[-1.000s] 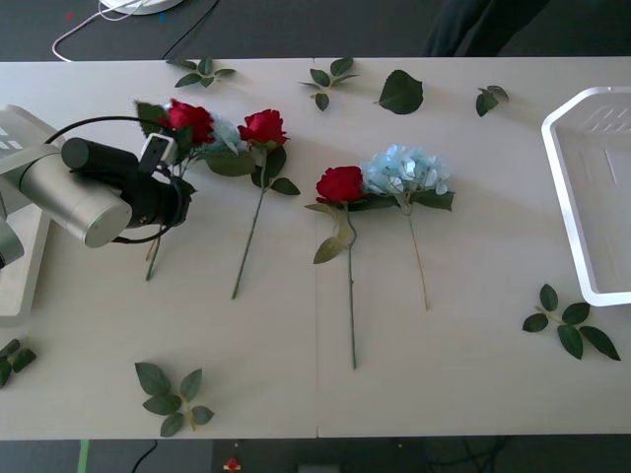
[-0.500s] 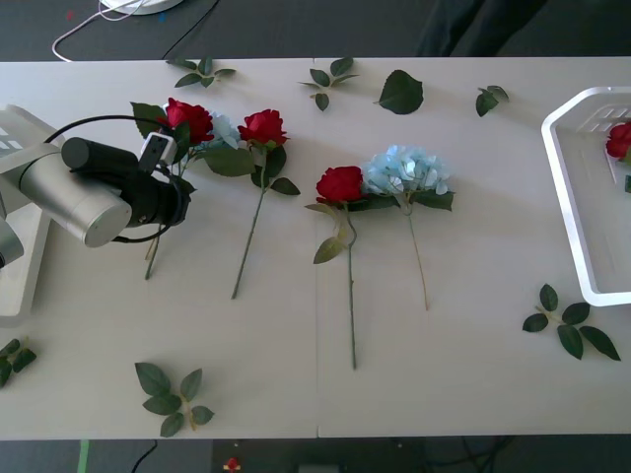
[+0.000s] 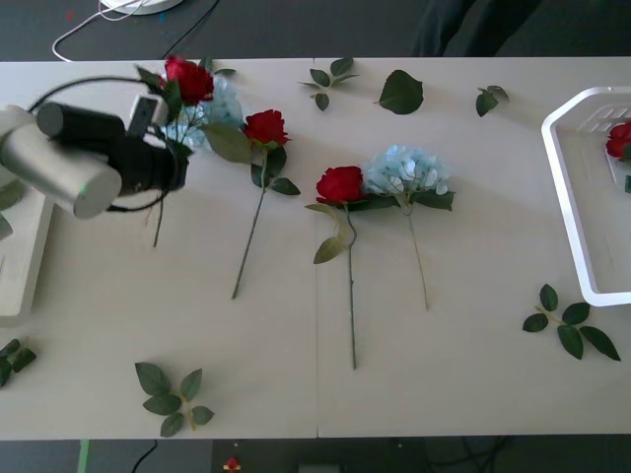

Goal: Place the red flowers into the right box and the blue flowers into the left box. If a person shows an open palm, hand one flower to the person first, then continue sorting.

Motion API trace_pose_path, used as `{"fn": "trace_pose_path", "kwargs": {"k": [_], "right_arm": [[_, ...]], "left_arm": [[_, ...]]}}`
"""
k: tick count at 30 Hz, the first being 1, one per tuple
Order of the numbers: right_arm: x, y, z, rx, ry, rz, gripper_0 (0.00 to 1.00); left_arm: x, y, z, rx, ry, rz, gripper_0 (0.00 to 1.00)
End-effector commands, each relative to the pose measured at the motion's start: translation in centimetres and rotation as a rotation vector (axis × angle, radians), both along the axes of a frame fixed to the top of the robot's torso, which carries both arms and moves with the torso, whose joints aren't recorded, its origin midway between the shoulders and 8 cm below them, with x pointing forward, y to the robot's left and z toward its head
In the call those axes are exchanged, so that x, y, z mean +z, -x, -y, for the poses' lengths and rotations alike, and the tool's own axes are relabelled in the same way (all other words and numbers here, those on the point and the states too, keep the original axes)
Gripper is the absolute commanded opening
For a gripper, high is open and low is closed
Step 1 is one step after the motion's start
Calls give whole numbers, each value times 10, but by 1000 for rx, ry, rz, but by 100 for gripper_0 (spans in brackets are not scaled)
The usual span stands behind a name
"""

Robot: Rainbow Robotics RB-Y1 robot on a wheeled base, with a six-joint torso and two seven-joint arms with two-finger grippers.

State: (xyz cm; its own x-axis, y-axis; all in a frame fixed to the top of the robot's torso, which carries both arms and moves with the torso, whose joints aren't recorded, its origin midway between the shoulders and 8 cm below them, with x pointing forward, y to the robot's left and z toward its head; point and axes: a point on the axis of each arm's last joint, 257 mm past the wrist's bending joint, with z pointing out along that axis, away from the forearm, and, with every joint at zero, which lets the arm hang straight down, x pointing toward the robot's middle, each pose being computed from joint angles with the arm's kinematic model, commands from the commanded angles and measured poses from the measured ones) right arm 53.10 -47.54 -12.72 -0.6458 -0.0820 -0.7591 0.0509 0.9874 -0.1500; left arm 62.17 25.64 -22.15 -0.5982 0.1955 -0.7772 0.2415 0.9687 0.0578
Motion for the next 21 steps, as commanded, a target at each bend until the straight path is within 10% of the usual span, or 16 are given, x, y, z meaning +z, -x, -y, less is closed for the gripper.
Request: {"fn": "trace_pose_path", "kwargs": {"k": [1,9,21], "right_arm": [[26,29,-35,47,-58,20,100],[7,57,-166,192,-267,-21,100],[-33,31,-308,298,-379,-55,100]], "left_arm": [[28,-3,-14,54,37,9,0],[33,-3,-14,50,36,19,0],[78,-1,3,38,190,31,0]]}}
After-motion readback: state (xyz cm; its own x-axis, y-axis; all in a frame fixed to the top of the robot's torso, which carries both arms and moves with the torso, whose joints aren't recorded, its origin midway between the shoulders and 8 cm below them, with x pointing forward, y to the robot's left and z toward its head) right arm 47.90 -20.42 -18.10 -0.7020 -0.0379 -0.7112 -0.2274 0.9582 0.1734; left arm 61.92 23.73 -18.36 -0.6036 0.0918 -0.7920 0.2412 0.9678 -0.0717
